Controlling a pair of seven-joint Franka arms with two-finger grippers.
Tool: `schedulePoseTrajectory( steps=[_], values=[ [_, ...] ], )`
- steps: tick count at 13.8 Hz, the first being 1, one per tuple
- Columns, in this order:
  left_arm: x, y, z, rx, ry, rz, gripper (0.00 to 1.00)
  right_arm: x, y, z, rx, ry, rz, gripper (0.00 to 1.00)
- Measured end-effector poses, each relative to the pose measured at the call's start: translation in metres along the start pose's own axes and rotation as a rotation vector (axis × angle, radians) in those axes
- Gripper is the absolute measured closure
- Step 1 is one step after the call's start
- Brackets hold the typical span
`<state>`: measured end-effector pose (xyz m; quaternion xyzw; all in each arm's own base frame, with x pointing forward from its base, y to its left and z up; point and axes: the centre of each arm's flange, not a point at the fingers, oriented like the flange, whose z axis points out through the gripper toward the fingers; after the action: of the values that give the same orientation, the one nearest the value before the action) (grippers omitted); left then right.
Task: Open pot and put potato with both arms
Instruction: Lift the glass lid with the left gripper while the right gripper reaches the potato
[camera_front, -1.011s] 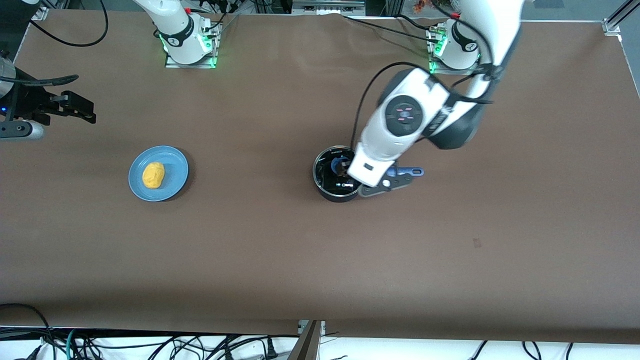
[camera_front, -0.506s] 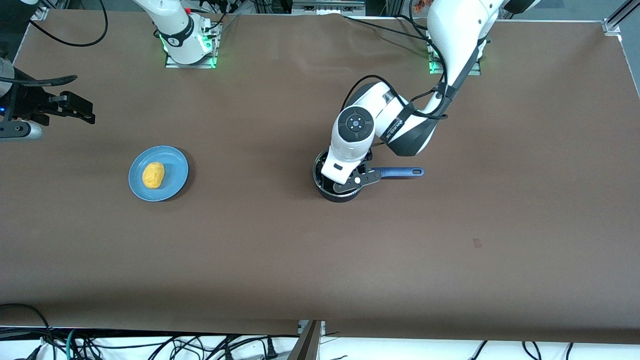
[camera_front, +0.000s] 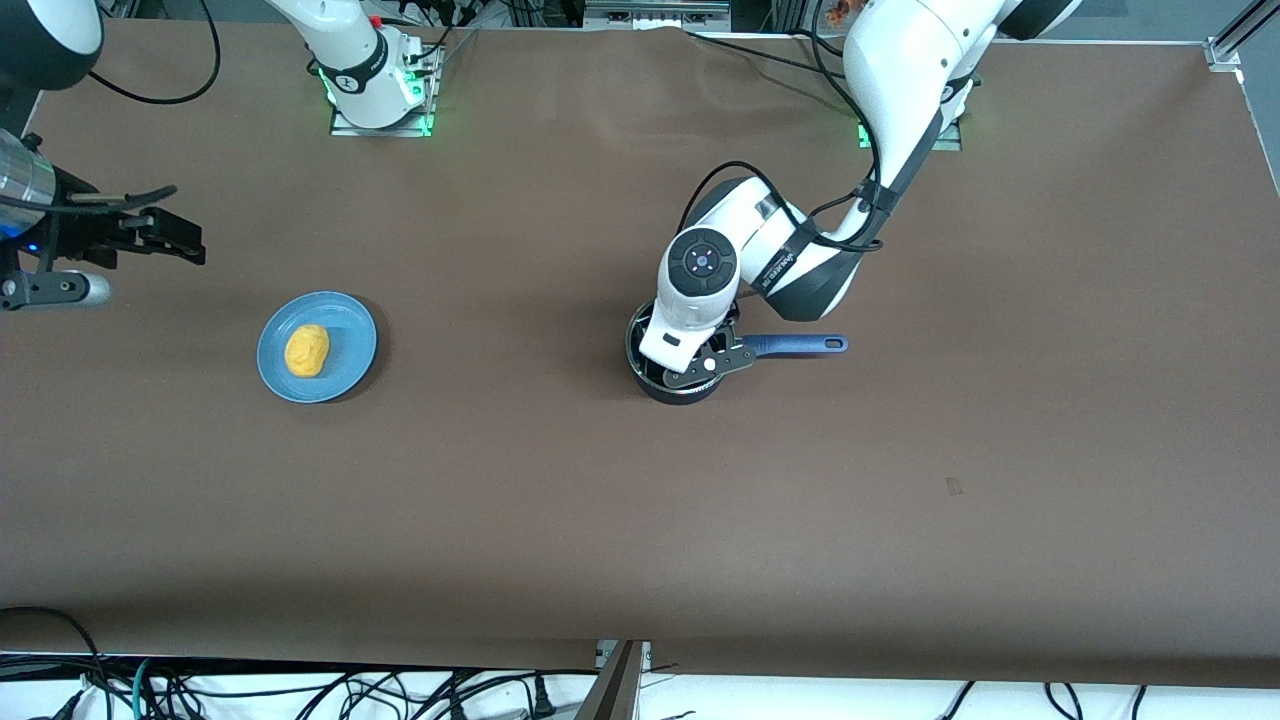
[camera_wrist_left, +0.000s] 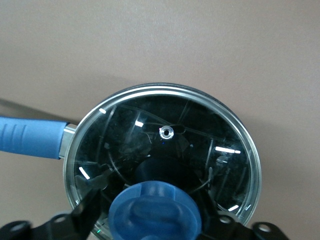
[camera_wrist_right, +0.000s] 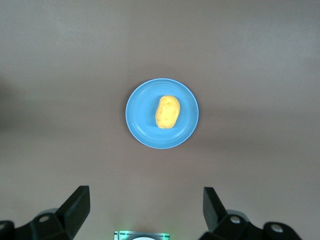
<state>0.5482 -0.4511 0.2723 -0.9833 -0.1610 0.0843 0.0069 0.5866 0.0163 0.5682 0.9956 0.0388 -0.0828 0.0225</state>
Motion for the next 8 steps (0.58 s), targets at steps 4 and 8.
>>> schedulePoseTrajectory(
  steps=[4, 8],
  values=[
    [0.003, 0.001, -0.006, -0.010, 0.010, -0.007, 0.43, 0.013, -0.001, 0.019, 0.001, -0.028, -0.004, 0.00],
    [0.013, -0.005, -0.018, 0.012, 0.007, -0.025, 0.52, 0.014, 0.004, 0.023, 0.002, -0.036, 0.006, 0.00]
  ],
)
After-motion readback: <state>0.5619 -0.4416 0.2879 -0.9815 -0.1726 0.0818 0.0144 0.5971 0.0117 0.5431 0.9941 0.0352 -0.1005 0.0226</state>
